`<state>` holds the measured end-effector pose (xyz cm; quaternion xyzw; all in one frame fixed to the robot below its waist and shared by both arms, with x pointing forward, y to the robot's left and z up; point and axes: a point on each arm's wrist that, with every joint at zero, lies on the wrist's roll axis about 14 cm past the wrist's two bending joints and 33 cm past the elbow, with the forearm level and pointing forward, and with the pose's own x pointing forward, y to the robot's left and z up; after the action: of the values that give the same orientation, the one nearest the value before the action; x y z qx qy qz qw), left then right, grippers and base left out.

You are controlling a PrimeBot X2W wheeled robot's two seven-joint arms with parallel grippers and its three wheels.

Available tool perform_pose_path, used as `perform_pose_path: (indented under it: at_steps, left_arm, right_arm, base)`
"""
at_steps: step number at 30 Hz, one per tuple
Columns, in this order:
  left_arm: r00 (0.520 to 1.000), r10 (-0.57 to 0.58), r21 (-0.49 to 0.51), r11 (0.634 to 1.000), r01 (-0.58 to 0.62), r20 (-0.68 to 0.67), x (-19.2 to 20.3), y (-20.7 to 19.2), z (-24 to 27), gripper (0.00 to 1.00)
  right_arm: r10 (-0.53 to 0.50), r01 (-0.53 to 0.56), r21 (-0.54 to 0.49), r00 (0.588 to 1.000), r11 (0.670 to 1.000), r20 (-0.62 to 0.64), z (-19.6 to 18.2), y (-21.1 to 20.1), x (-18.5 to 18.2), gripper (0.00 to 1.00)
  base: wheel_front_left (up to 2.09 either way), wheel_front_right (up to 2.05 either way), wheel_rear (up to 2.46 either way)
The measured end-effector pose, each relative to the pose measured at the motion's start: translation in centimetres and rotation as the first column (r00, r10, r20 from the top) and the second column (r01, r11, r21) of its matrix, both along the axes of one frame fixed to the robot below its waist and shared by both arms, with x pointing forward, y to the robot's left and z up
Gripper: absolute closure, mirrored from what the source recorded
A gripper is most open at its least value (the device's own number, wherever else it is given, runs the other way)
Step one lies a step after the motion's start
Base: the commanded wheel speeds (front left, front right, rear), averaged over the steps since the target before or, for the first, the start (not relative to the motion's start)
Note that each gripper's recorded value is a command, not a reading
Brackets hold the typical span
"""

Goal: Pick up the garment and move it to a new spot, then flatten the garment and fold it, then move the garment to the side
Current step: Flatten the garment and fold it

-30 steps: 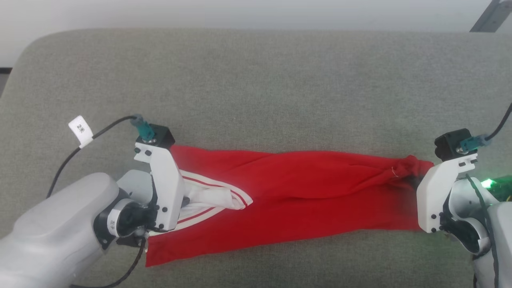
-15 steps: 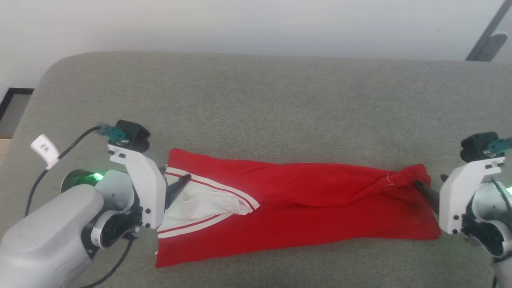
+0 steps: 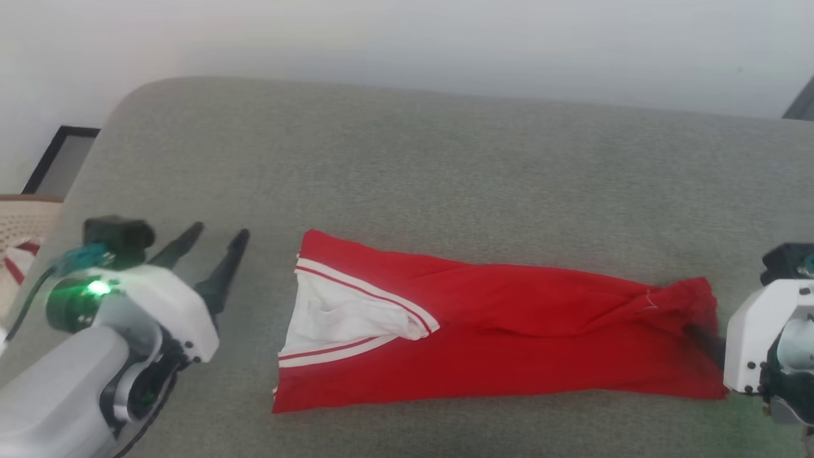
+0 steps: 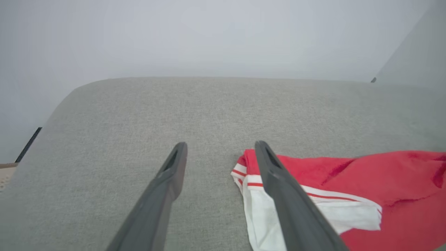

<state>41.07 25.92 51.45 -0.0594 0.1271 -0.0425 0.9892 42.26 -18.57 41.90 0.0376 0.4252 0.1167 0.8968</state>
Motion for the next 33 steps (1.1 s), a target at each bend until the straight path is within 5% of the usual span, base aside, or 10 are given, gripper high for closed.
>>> perform_pose_path:
  at_steps: [11,12,13,14,26,33]
  left_arm:
    - [0.969,0.219,-0.046,0.976,-0.215,0.116,-2.7,5.8,-0.2,0.00]
    - [0.963,0.235,-0.052,0.972,-0.230,0.131,-2.9,6.2,0.0,0.00]
    - [0.959,0.250,-0.064,0.968,-0.243,0.137,-3.2,6.5,-0.1,0.00]
    - [0.955,0.260,-0.065,0.965,-0.253,0.143,-3.6,6.7,-0.3,0.00]
    - [0.928,0.333,-0.106,0.942,-0.318,0.169,-5.8,7.9,-2.0,0.00]
    - [0.930,0.322,-0.119,0.945,-0.304,0.177,-5.2,7.1,-2.6,0.00]
  right_arm:
    - [0.006,-0.001,0.034,0.992,0.999,-0.126,-3.5,1.6,0.3,0.02]
    - [0.007,-0.002,0.038,0.991,0.999,-0.136,-3.8,1.8,0.4,0.59]
    - [0.011,-0.005,0.044,0.990,0.999,-0.141,-3.9,2.1,0.5,0.91]
    - [0.016,-0.008,0.055,0.989,0.998,-0.144,-4.0,2.4,0.7,1.00]
    - [-0.007,0.024,0.154,0.994,0.988,-0.112,-3.3,3.7,2.5,1.00]
    - [-0.130,0.135,0.110,0.990,0.985,-0.051,-2.1,-1.6,3.6,1.00]
  base:
    - [0.00,0.00,0.00]
    - [0.00,0.00,0.00]
    - [0.00,0.00,0.00]
    - [0.00,0.00,0.00]
    - [0.00,0.00,0.00]
    - [0.00,0.00,0.00]
